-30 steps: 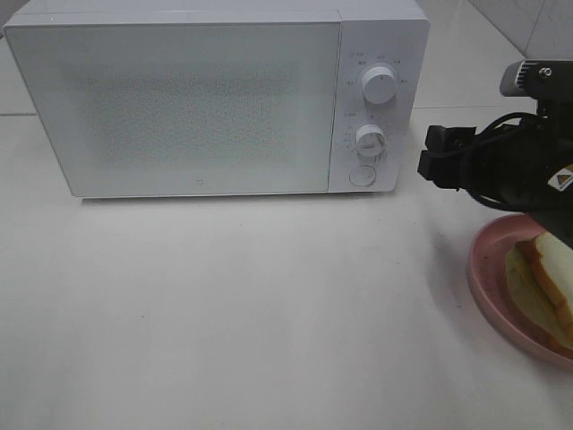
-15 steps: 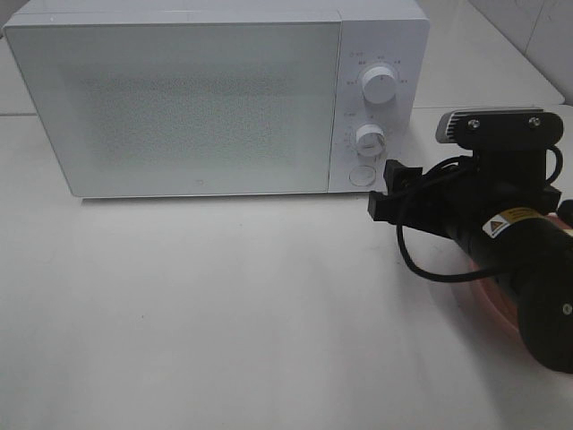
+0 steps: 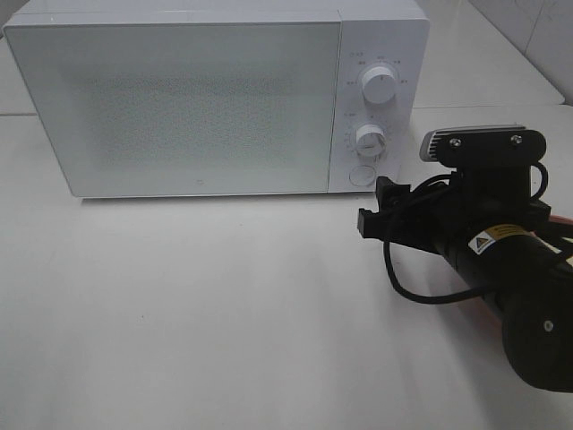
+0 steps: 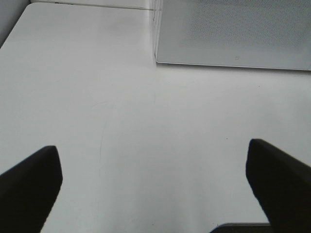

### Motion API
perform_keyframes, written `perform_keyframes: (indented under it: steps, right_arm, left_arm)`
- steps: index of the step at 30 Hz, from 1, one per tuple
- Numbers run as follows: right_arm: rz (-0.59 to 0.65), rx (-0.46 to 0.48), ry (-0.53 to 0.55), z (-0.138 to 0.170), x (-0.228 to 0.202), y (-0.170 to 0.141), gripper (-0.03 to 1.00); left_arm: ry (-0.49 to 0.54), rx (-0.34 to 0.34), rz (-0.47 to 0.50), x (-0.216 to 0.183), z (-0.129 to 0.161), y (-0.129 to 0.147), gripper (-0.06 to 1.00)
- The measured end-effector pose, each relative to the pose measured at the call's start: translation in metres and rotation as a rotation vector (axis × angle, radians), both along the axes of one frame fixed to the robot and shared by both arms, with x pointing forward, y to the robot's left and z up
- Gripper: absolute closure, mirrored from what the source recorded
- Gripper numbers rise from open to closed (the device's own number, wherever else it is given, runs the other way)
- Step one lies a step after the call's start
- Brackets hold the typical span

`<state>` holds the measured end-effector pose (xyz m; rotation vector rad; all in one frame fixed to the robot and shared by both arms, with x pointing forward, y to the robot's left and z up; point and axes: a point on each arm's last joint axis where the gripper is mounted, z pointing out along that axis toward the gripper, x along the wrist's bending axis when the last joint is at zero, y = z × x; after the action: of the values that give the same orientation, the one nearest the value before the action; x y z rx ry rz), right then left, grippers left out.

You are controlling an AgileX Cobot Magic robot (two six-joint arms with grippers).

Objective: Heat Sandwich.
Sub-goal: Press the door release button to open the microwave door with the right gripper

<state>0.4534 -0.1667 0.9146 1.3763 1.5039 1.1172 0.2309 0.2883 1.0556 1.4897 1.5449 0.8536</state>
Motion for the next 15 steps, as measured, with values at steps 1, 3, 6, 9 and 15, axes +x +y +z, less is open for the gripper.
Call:
perform_keyframes:
  steps: [1,3,6,9,15]
  right_arm:
    - [0.000,0.001,0.000,0.0000,0.0000,0.0000,0.21]
    - [-0.003,0.009,0.001,0.0000,0.0000,0.0000,0.21]
    - [-0.010,0.031,0.003,0.0000,0.0000,-0.0001,0.21]
    - [-0.029,0.088,0.009,0.0000,0.0000,-0.0002,0.21]
    - [-0.122,0.379,0.037,-0.0001,0.0000,-0.0004,0.21]
  left_arm:
    - [0.000,0.000,0.000,0.0000,0.0000,0.0000,-0.03]
    - [0.000,0.000,0.000,0.0000,0.0000,0.0000,-0.03]
    - [0.000,0.000,0.000,0.0000,0.0000,0.0000,-0.03]
    - [0.000,0.000,0.000,0.0000,0.0000,0.0000,-0.03]
    - [0.000,0.000,0.000,0.0000,0.0000,0.0000,-0.03]
